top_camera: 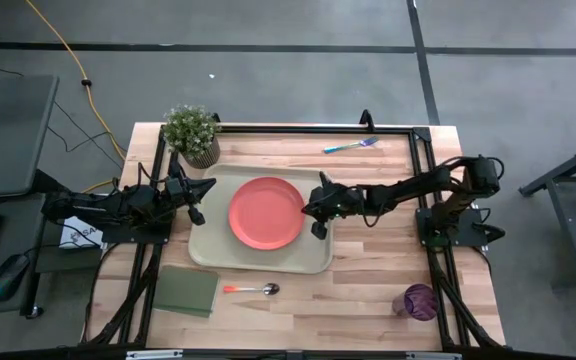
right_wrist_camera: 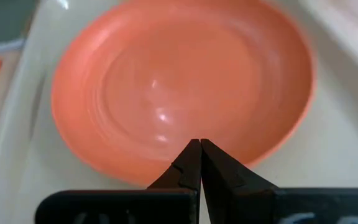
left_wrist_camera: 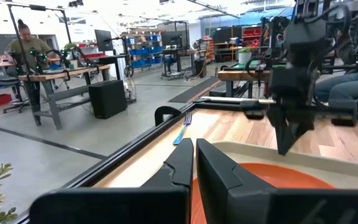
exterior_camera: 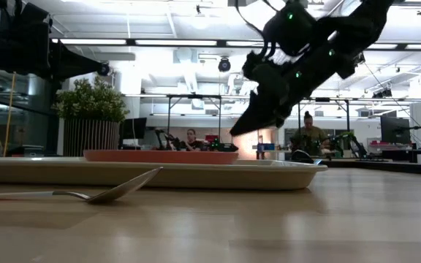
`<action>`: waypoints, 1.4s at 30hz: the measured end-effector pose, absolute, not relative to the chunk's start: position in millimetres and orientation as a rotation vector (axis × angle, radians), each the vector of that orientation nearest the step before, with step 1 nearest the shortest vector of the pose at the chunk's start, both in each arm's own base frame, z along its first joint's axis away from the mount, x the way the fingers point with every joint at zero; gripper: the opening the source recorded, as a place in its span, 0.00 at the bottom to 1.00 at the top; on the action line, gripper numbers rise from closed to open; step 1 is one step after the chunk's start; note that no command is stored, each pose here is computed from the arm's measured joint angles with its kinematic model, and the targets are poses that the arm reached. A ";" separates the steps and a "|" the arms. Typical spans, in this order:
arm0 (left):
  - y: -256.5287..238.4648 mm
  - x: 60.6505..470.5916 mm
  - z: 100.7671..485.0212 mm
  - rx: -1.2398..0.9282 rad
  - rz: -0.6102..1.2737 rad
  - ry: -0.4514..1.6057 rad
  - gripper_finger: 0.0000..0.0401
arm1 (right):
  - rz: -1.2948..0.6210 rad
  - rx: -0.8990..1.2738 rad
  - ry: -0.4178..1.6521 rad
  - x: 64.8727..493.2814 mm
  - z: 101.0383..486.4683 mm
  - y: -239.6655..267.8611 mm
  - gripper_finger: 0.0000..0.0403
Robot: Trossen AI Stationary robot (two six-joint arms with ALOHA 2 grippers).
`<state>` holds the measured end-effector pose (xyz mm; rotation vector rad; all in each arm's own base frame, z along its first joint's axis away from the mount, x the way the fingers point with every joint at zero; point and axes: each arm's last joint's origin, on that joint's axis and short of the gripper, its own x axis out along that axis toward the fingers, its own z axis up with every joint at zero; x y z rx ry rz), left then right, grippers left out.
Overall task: Pick and place plate/cup/fork/spoon on tray
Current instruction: Put the blue fork on the left side of the gray tray
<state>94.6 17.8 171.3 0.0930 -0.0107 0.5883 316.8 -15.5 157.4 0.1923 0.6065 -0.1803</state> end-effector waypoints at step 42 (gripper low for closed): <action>17.8 94.6 171.3 0.093 0.588 -0.011 0.01 | -1.445 0.519 0.357 271.1 100.4 -163.6 0.44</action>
